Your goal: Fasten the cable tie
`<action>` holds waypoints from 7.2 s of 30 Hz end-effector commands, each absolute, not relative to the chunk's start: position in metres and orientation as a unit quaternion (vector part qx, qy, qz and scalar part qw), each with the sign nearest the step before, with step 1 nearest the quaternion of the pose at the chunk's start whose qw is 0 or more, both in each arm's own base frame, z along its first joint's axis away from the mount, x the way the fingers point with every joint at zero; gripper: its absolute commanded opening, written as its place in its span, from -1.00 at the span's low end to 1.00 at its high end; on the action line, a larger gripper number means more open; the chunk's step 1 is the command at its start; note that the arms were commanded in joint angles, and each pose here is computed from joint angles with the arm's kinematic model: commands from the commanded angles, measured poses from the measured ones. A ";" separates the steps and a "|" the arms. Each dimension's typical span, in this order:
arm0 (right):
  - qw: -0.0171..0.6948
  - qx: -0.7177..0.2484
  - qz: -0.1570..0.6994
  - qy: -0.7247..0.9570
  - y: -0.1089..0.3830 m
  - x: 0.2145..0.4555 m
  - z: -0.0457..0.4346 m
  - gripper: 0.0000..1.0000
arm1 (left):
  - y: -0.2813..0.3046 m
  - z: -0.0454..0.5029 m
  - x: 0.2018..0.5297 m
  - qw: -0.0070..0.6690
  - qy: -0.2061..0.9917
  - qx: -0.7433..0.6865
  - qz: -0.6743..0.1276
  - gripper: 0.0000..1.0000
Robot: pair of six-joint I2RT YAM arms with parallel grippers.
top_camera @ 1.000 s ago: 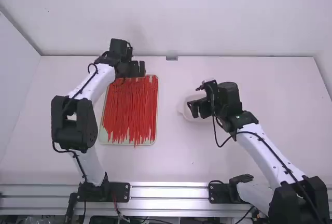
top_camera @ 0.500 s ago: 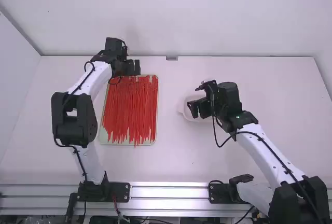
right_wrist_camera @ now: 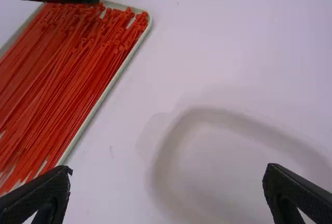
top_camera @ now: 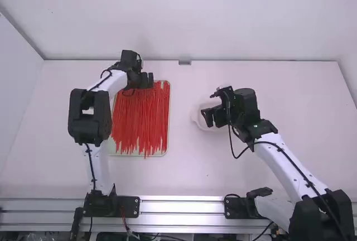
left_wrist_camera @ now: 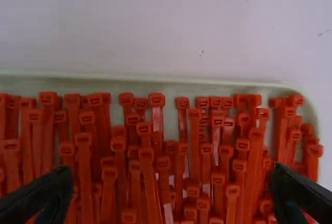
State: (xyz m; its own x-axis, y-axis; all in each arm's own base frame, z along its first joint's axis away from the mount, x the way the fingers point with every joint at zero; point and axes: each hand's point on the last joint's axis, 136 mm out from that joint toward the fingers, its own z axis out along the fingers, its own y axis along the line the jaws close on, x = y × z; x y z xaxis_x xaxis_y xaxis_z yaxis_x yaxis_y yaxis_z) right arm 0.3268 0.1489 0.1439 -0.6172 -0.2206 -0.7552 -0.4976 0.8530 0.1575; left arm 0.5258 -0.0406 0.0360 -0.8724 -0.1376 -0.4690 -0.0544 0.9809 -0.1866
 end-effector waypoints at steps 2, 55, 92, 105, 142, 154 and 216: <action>0.399 -0.207 0.183 0.874 0.154 0.333 0.157 0.98 | -0.045 0.017 0.526 0.233 0.967 -0.045 -0.090 0.98; 0.399 -0.207 0.183 0.874 0.154 0.333 0.157 0.98 | -0.050 0.016 0.529 0.239 0.964 -0.052 -0.107 0.06; 0.398 -0.207 0.183 0.875 0.154 0.332 0.156 0.98 | -0.045 0.008 0.525 0.238 0.965 -0.057 -0.095 -0.46; 0.397 -0.208 0.184 0.875 0.154 0.332 0.156 0.98 | -0.045 0.007 0.524 0.234 0.966 -0.057 -0.094 -0.37; 0.397 -0.208 0.184 0.875 0.154 0.332 0.156 0.98 | -0.040 0.004 0.524 0.237 0.965 -0.070 -0.086 -0.86; 0.396 -0.208 0.184 0.875 0.154 0.332 0.156 0.98 | -0.041 0.006 0.526 0.241 0.964 -0.072 -0.087 -0.84; 0.389 -0.207 0.183 0.878 0.153 0.330 0.153 0.98 | -0.049 -0.001 0.526 0.250 0.957 -0.099 -0.110 -0.78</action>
State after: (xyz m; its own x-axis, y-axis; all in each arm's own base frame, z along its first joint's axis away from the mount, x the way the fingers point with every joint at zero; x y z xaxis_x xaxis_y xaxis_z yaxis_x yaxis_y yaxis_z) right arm 0.3230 0.1485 0.1400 -0.6329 -0.2267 -0.7403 -0.4960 0.8529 0.1628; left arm 0.5319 -0.0462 0.0067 -0.8441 -0.2482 -0.4753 -0.1359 0.9565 -0.2582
